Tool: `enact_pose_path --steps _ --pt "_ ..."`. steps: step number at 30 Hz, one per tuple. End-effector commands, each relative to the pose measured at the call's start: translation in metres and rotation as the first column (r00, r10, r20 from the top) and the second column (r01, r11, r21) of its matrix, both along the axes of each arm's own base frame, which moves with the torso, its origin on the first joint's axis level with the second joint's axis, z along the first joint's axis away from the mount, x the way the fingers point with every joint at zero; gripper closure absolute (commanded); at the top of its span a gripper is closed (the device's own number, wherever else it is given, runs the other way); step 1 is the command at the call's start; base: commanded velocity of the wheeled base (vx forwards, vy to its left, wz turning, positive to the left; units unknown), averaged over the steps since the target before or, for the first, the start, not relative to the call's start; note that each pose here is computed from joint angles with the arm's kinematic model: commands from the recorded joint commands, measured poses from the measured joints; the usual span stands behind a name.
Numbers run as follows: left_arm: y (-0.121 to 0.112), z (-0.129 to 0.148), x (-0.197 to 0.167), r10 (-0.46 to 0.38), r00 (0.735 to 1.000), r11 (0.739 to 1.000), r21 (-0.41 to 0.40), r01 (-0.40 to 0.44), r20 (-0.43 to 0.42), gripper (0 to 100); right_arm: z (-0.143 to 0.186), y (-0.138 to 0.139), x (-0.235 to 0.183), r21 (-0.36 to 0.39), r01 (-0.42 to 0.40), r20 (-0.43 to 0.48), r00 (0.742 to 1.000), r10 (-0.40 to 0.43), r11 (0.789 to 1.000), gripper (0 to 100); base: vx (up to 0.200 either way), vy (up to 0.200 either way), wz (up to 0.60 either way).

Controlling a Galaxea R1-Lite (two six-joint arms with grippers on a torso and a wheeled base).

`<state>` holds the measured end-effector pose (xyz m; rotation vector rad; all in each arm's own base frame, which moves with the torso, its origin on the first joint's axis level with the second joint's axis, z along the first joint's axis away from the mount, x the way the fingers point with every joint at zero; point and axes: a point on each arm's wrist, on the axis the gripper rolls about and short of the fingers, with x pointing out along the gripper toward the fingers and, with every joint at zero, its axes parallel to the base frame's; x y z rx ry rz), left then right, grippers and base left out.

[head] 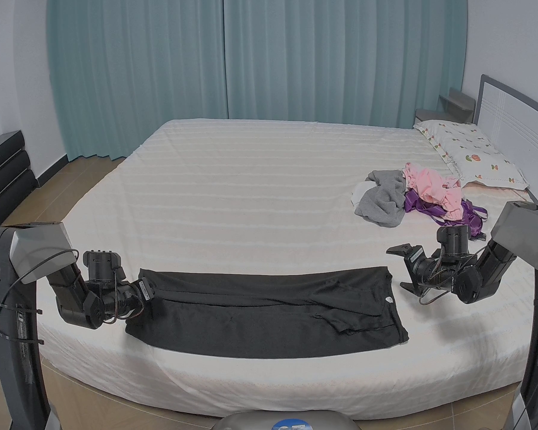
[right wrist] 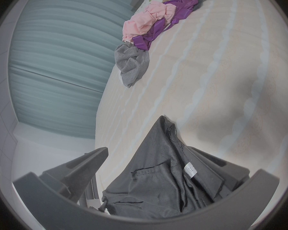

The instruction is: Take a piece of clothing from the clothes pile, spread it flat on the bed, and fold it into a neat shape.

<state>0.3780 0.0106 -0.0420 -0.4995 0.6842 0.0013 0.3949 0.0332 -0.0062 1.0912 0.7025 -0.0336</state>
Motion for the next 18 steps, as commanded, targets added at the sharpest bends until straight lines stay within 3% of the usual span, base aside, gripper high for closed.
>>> enact_pose_path --steps 1,8,11,18 --pt "0.0002 0.0002 0.0000 0.001 1.000 1.000 -0.001 -0.001 0.002 100 0.0053 -0.0014 0.0005 0.015 0.011 0.009 1.000 -0.011 1.000 0 0.000 0.000 0.00" --pt "0.0003 0.0028 0.0031 0.022 1.000 0.999 -0.027 -0.021 0.011 100 0.0056 -0.0007 0.0016 0.018 0.011 0.021 1.000 -0.012 1.000 0 0.000 0.000 0.00" --pt "0.0003 0.0026 0.0035 0.023 1.000 0.999 -0.029 -0.022 0.013 100 0.0057 -0.0001 0.0013 0.019 0.010 0.025 1.000 -0.010 1.000 0 -0.200 0.000 0.00" --pt "-0.0001 0.0050 0.0071 0.038 0.999 0.998 -0.050 -0.036 0.023 100 0.0050 0.0005 0.0012 0.018 0.008 0.024 1.000 -0.008 1.000 0 0.000 0.000 0.00"
